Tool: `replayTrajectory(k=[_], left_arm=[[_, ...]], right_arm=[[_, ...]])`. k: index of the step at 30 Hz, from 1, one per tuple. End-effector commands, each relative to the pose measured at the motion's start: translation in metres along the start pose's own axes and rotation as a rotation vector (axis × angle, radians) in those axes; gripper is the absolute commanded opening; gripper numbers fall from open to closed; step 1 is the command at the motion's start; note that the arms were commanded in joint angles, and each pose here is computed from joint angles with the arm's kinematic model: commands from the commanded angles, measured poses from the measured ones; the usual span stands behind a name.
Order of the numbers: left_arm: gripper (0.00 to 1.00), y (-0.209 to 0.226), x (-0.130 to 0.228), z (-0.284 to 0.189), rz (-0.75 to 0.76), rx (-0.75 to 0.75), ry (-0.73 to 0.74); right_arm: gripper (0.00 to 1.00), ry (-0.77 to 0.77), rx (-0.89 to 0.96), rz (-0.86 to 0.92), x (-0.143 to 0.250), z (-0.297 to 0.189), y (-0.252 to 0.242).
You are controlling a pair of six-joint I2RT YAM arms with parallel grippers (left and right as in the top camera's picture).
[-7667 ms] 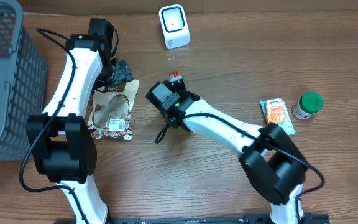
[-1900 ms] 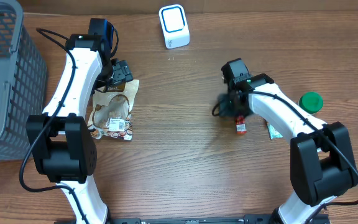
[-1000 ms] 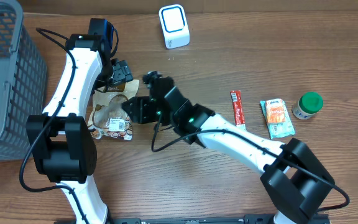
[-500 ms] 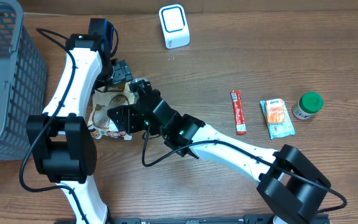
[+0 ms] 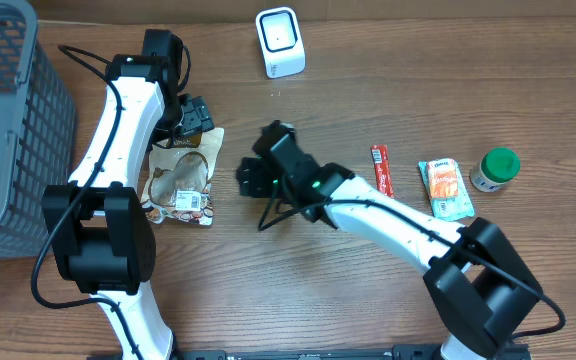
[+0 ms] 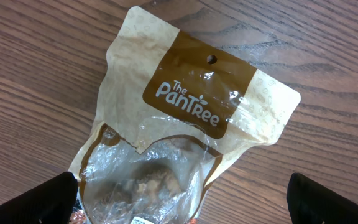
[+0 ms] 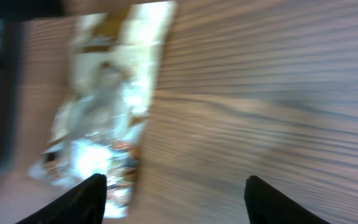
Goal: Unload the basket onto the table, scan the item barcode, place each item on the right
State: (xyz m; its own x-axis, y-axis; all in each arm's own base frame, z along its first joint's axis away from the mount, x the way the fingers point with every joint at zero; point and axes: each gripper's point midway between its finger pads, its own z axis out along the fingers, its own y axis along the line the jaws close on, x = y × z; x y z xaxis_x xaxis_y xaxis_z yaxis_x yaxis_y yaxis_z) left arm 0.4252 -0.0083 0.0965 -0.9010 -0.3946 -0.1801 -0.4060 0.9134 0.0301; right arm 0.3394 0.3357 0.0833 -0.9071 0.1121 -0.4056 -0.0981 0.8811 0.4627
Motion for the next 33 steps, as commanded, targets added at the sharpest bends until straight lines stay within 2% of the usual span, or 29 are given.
replayTrajectory(k=[1,2,6,21,27,33], left_arm=[[0.99,-0.001,-0.005,-0.002,0.0,-0.006,-0.015],[0.99,-0.001,-0.005,-0.002,0.0,-0.006,-0.014],[1.0,-0.001,-0.005,-0.002,0.0,-0.006,-0.015],[1.0,-0.007,-0.008,-0.002,0.002,0.014,-0.029],[1.0,-0.026,-0.042,-0.007,-0.011,0.089,-0.169],[1.0,-0.028,-0.027,-0.005,0.012,0.11,-0.103]], right_arm=[[0.76,-0.022,0.089,0.033,-0.011,-0.002,-0.028],[0.81,-0.016,0.103,0.041,-0.011,-0.002,-0.034],[0.84,-0.019,0.113,0.055,-0.015,-0.003,-0.04],[0.87,-0.043,0.102,0.041,-0.021,-0.003,-0.037],[0.88,-0.052,0.097,0.041,-0.023,-0.003,-0.036],[0.88,-0.053,0.096,0.041,-0.023,-0.003,-0.036]])
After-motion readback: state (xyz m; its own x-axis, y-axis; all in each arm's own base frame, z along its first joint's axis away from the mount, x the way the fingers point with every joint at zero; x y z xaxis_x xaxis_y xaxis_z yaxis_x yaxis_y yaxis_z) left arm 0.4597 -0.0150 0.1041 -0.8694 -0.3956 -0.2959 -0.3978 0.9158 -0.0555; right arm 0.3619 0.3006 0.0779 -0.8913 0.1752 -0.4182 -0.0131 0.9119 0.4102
